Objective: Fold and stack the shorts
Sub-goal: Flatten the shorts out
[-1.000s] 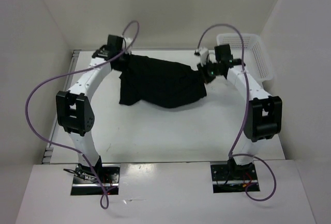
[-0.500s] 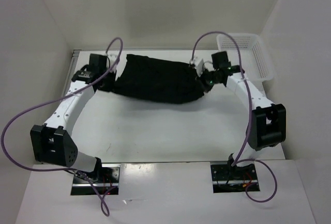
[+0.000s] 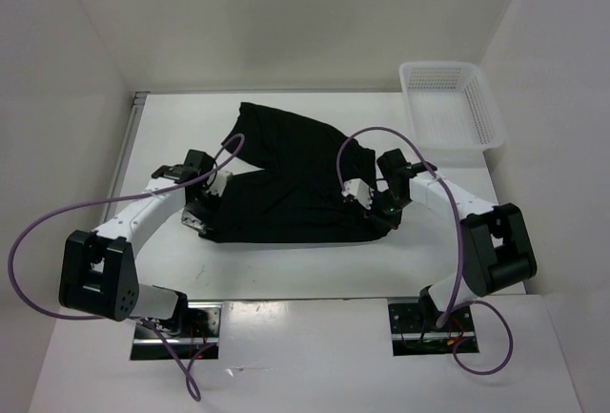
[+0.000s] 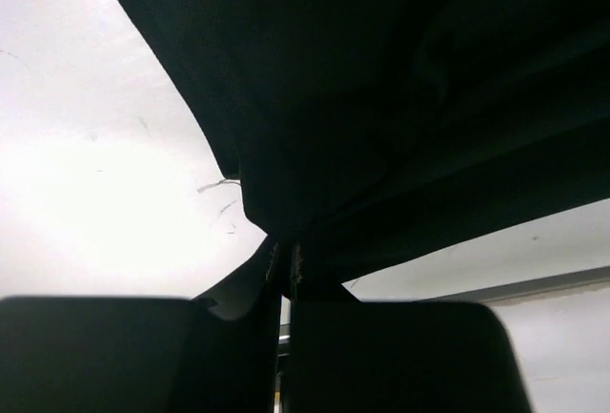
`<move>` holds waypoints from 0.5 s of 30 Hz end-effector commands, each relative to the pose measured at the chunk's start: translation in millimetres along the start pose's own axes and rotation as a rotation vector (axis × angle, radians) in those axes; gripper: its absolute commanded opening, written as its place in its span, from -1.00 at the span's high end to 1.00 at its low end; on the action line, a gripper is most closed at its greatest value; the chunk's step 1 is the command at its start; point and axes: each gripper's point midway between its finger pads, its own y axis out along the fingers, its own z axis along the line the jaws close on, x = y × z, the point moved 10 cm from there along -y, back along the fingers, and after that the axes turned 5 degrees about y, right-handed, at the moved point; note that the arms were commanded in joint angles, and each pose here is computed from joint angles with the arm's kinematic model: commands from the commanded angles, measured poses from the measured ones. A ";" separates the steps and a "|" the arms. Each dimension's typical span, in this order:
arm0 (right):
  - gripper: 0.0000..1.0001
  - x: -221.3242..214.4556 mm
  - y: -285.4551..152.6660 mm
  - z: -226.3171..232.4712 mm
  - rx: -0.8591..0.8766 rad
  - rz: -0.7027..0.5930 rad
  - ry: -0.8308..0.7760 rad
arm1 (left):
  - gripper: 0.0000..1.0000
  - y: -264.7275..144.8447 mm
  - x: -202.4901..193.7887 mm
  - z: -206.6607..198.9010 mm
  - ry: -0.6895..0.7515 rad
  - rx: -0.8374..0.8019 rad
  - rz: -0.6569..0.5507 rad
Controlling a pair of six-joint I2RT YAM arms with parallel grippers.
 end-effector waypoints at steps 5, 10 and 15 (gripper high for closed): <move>1.00 -17.1 -13.5 7.6 -0.009 0.132 -0.104 | 0.58 -14.4 -28.6 -10.9 0.011 -0.086 0.175; -0.34 -18.9 -21.5 2.9 -0.083 0.179 -0.125 | -0.02 -31.1 -19.8 -11.1 0.008 -0.108 0.192; -0.55 13.9 -90.2 -29.5 -0.320 -0.157 -0.002 | -0.02 -35.4 60.4 22.1 -0.045 0.020 -0.208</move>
